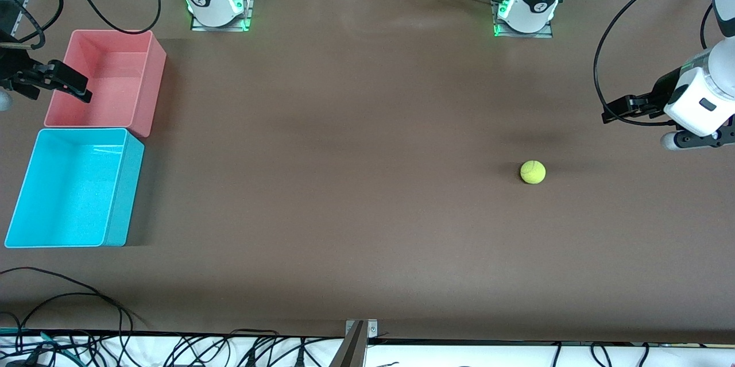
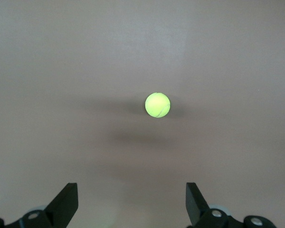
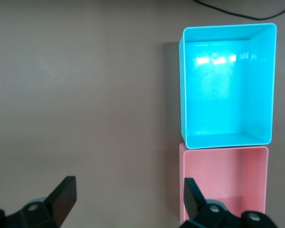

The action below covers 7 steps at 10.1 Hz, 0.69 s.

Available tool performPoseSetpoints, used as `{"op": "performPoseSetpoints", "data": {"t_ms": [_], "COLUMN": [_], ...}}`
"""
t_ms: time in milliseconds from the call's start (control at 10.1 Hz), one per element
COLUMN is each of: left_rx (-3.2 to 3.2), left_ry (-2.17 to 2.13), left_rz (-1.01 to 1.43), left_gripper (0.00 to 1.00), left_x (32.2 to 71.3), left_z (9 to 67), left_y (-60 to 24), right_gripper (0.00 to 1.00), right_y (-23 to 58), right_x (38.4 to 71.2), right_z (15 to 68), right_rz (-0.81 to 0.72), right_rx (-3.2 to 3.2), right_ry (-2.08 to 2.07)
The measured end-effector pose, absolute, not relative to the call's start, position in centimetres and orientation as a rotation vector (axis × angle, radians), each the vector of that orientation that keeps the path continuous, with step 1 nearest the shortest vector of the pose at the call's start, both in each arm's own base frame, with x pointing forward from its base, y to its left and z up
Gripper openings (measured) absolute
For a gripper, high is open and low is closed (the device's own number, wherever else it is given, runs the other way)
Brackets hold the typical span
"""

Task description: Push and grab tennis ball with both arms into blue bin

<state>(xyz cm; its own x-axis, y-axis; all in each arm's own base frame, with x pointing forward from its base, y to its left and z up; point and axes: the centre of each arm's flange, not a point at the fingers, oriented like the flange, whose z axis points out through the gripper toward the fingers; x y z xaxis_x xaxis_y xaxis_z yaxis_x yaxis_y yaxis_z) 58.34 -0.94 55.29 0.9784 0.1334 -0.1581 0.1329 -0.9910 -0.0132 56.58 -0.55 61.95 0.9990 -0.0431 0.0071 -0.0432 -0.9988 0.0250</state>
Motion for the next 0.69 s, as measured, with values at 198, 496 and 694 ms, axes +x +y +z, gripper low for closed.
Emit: {"op": "performPoseSetpoints", "data": {"t_ms": [198, 496, 694], "left_rx": [-3.122, -3.122, -3.122], "left_ry": [-0.21, -0.208, -0.206], "left_rz": [0.25, 0.25, 0.25], "left_gripper": [1.0, 1.0, 1.0], "left_x": [58.3, 58.3, 58.3], "left_z": [55.3, 55.3, 55.3], "left_y": [-0.9, -1.0, -1.1], "right_gripper": [1.0, 1.0, 1.0], "right_y": [-0.6, -1.3, -2.4], "right_x": [56.6, 56.6, 56.6], "right_z": [61.9, 61.9, 61.9], "right_rz": [0.01, 0.01, 0.008], "right_rx": [3.119, 3.119, 3.118], "right_ry": [-0.07, -0.094, -0.124]}}
